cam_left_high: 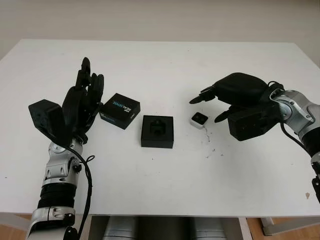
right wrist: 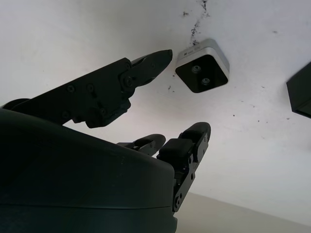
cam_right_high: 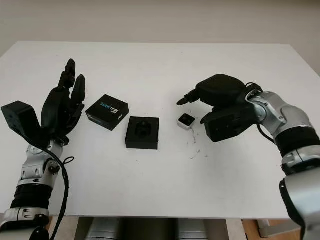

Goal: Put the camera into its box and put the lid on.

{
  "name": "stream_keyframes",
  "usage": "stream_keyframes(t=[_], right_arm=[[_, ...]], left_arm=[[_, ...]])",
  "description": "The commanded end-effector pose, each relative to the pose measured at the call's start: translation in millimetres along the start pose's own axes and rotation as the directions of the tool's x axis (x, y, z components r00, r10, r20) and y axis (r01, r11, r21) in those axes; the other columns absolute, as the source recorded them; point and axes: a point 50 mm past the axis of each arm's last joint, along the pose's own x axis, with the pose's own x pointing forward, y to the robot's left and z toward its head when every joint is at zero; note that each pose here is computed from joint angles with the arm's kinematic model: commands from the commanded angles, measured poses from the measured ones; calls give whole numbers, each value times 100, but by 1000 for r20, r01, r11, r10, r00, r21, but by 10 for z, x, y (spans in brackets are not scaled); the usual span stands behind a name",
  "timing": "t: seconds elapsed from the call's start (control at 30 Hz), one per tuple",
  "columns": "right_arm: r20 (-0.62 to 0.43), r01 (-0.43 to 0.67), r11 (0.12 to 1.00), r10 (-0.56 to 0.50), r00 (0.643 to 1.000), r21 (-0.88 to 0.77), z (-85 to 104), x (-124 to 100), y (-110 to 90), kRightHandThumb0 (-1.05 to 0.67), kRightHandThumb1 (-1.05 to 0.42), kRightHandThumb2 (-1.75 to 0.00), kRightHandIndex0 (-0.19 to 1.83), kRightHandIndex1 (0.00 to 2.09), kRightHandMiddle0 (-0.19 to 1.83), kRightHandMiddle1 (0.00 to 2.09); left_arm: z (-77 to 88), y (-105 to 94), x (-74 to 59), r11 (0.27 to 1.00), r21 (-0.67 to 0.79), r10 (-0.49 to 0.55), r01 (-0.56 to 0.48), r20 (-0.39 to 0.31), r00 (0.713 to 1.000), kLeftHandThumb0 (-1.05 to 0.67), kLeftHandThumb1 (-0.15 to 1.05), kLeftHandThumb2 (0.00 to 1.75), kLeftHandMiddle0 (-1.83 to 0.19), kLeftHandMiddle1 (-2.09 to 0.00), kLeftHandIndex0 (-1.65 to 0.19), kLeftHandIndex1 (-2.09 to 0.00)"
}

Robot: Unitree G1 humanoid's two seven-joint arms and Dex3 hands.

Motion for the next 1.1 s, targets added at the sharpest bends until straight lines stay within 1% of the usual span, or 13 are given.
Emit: stream_keyframes(t=[0.0,0.17,0.33,0.53,0.73,0.8,1.07], right_arm=[[-8,29,998,-28,1000,57,1,27,-45,-29,-82,-6,42,3,63,6],[-11,21,995,-20,1000,96,20,49,-40,-32,-84,-6,36,1,60,5],[-11,2,997,-1,1000,76,38,71,-9,-35,-85,-6,35,2,59,4],[-19,-29,993,31,999,111,37,91,43,-33,-87,-6,33,2,57,3],[5,-47,994,47,999,98,64,99,76,-33,-88,-6,33,3,57,3],[8,-50,996,49,999,79,69,101,86,-36,-88,-6,34,4,58,3],[-6,-64,995,65,998,80,63,110,127,-36,-89,-6,33,4,57,2]], left_arm=[[55,1,13,1000,9,-10,10,21,1000,-66,105,44,19,-1,19,-1],[48,5,7,1000,3,-13,13,19,1000,-66,105,44,19,0,19,0],[40,8,-6,1000,7,-11,11,12,1000,-67,105,43,19,0,19,0],[39,17,-18,1000,10,-11,11,15,1000,-67,105,44,19,0,19,0],[40,16,-25,1000,2,-8,8,14,1000,-67,105,44,19,0,19,0],[41,18,-26,1000,2,-11,11,16,1000,-67,105,45,19,0,19,0],[41,25,-29,1000,15,-13,13,8,1000,-67,105,45,19,0,19,0]])
